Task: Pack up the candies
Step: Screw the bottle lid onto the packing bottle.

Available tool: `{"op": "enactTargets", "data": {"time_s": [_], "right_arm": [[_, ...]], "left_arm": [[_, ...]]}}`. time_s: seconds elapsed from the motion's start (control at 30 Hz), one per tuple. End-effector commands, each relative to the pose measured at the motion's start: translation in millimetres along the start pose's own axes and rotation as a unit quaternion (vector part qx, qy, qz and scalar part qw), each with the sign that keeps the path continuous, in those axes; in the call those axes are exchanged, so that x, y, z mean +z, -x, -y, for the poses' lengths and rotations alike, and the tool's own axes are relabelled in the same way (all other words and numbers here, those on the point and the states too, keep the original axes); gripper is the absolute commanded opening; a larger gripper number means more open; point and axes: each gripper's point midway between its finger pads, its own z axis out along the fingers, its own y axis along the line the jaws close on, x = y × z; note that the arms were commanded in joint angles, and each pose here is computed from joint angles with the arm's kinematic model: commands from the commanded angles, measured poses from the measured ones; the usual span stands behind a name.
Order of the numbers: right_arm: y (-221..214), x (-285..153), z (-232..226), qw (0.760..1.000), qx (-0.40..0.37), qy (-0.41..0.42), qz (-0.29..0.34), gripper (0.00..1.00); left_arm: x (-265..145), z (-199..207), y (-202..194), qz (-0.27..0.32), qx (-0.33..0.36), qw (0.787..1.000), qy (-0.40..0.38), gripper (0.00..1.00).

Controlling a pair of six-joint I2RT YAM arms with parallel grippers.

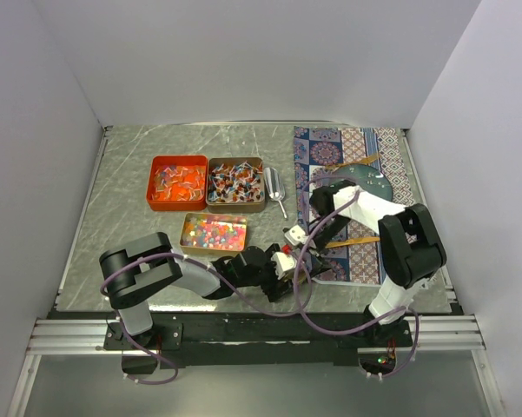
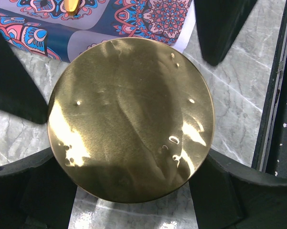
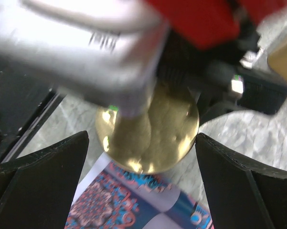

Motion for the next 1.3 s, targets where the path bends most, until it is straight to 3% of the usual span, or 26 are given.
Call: {"op": "enactTargets", "data": {"time_s": [0.0, 0.23, 0.4, 0.63, 0.83, 1.1, 1.27], "right_arm": [[9, 13, 26, 0.972, -0.235, -0.006, 0.020, 1.00], [6, 15, 26, 0.974, -0.228, 0.000, 0.013, 0.99], [1, 16, 25, 0.977, -0.214, -0.009, 0.000, 0.88], [-14, 17, 18, 0.979, -0.197, -0.020, -0.051, 0.81], [-15, 34, 5, 0.975, -0.209, -0.029, -0.072, 0.81], [-10, 46, 38, 0.981, -0.144, -0.085, -0.096, 0.80], [-1, 56, 44, 0.986, -0.103, -0.096, -0.088, 0.78]], "left_arm": [[-32, 8, -110, -0.189, 0.002, 0.982, -0.008, 0.01], [-32, 7, -111, -0.189, 0.001, 0.982, -0.006, 0.01], [-32, 9, -110, -0.189, -0.001, 0.982, -0.008, 0.01], [-34, 2, -105, -0.180, -0.007, 0.984, 0.014, 0.01], [-33, 3, -107, -0.185, -0.008, 0.983, 0.013, 0.01], [-45, 8, -80, -0.139, -0.007, 0.990, 0.001, 0.01], [-41, 13, -94, -0.168, -0.029, 0.985, -0.006, 0.01]]}}
